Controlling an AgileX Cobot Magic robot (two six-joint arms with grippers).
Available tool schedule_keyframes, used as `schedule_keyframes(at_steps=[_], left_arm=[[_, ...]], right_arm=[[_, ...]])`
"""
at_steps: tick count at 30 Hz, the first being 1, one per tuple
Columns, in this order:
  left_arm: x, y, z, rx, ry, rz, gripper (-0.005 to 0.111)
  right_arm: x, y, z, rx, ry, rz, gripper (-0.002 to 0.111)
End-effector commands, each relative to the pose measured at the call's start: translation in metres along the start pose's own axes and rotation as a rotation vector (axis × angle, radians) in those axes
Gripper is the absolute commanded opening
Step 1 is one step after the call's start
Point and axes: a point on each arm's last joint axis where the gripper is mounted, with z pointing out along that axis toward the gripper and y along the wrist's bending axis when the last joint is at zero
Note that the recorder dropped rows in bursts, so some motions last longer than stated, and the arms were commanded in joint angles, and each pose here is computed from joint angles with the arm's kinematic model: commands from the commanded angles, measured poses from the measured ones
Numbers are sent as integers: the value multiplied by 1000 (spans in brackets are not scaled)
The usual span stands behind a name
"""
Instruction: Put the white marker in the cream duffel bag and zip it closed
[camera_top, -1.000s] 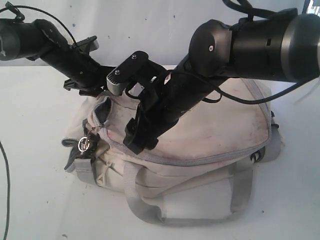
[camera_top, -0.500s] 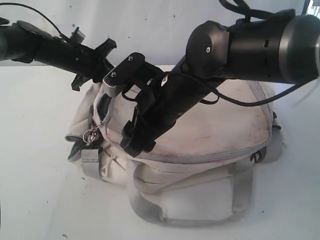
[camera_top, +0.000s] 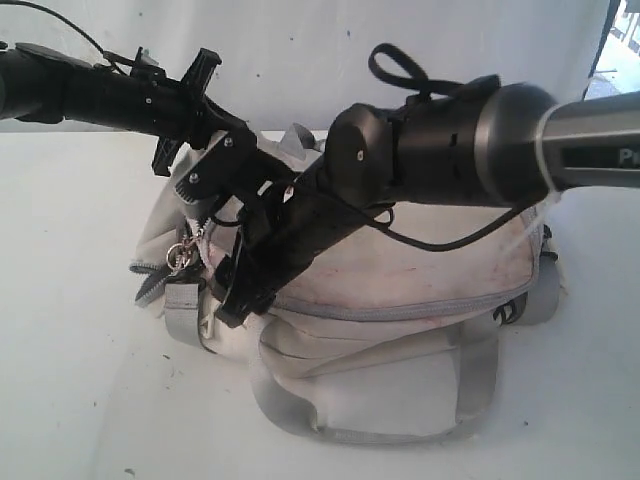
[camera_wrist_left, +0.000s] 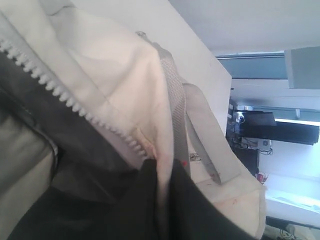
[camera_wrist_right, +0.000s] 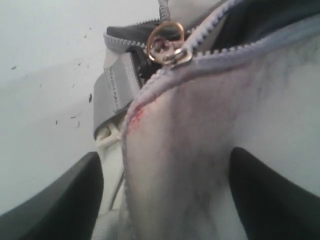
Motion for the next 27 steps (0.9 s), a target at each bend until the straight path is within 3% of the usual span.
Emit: schedule_keyframes(at_steps=[1,8,11,18,20,23,27], left_arm=[[-5,-4,-2,24,-43,-64,1],[-15,0,-4,1,-137,-104,1],[-20,4,-10,-8,-163,-118,1],[-33,18,-25,-56,-195,-97,1],[-32,22,-27,-90,-173,-40,3],[-28,26,-29,-130,-108,162,20],[-24,28,-30,-141,-44,238,59]], right_arm=[[8,2,17,-18,44,-15,52],[19,10,22,-105,145,-3,14],[21,11,21,-122,163,-3,2],[24,14,23,-148,196,10,1],[24,14,23,-147,196,8,1],[23,13,23,-139,187,8,1],[22,12,23,-130,173,13,1]])
